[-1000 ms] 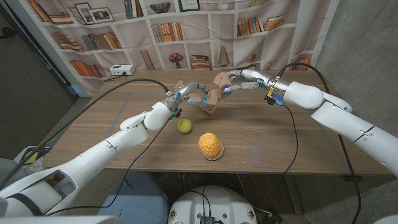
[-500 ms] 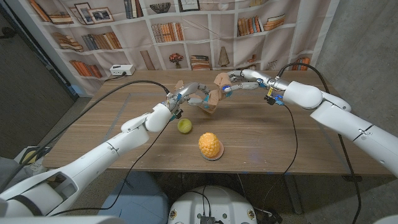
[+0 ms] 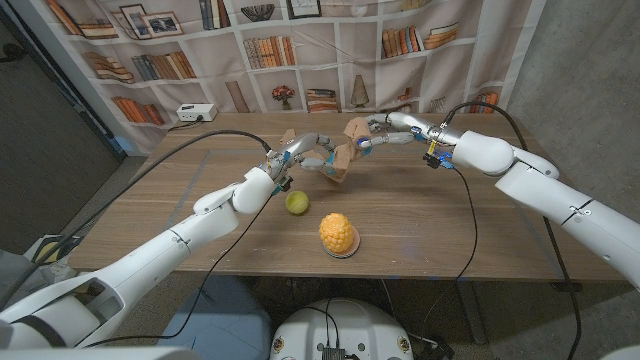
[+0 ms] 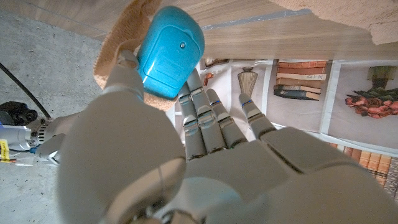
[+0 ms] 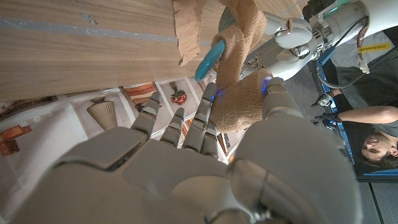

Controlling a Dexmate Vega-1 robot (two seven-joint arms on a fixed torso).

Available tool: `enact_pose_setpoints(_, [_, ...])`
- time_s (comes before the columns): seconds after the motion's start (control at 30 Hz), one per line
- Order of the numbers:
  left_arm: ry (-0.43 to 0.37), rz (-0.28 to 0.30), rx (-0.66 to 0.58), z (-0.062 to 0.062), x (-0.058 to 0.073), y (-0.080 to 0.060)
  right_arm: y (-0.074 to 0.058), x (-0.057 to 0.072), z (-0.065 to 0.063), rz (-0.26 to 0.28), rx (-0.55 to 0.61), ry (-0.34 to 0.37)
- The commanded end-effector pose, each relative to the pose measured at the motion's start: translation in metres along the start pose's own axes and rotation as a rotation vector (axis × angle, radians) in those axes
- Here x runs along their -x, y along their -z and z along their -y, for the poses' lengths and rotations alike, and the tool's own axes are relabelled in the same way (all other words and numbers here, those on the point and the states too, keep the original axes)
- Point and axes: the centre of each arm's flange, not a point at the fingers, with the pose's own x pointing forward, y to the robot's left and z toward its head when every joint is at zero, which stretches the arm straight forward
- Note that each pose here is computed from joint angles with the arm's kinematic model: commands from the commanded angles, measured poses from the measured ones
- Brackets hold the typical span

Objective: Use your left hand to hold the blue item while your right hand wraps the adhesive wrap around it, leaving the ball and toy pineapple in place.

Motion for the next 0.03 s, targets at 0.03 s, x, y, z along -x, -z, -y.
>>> enact_pose_setpoints(0.03, [0.0, 0.002, 0.001, 0.0019, -0.0033, 0.0002, 0.0067, -0.002, 0.0003, -0.008, -0.005, -0.001])
